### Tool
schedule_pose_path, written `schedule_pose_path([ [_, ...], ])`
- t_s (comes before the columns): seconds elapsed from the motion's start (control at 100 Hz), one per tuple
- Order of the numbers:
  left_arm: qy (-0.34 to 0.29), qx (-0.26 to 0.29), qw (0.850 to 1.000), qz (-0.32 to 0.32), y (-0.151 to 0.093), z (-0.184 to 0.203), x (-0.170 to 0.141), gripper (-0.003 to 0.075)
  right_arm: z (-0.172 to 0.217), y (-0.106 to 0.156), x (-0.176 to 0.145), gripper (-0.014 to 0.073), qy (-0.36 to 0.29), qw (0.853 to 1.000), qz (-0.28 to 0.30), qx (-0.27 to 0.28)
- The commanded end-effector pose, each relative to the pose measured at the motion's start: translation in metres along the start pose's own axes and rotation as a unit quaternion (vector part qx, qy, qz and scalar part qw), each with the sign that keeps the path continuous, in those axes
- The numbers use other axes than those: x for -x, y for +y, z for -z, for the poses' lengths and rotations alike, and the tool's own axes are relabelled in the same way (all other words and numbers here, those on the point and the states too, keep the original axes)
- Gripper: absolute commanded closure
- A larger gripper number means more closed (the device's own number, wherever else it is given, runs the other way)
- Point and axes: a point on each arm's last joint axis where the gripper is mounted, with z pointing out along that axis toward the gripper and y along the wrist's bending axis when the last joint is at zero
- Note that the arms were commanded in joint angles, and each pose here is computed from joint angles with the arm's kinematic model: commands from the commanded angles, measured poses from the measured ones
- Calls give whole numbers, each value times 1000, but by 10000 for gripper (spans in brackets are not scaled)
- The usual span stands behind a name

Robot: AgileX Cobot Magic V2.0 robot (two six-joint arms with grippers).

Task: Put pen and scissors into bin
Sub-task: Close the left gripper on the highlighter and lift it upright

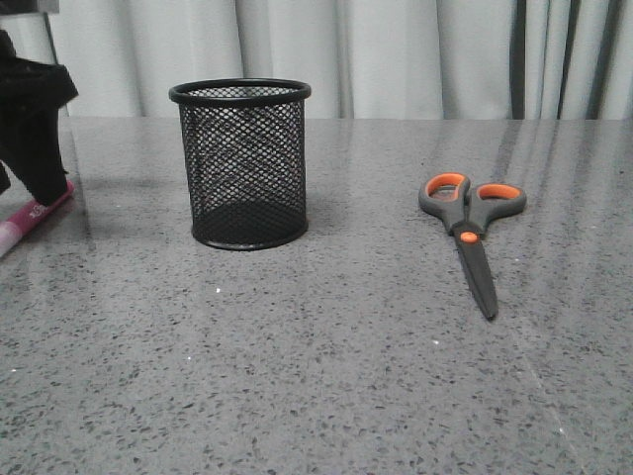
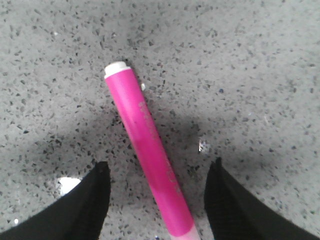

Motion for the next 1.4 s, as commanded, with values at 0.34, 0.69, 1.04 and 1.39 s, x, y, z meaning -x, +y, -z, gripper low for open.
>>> schedule_pose_path([
  [0.34, -35, -14, 999, 18, -5, -3, 14, 342, 4, 4, 15, 246, -46, 999, 2, 6],
  [0.69, -32, -16, 999, 15, -7, -4, 14, 742, 3, 4, 15, 246, -45, 999, 2, 6],
  [1.04, -154, -24, 987, -41, -34, 53, 12, 742, 3, 4, 15, 246, -45, 999, 2, 6],
  [1.39, -380, -60, 920, -79, -67, 143, -3, 742, 3, 4, 15, 246, -45, 999, 2, 6],
])
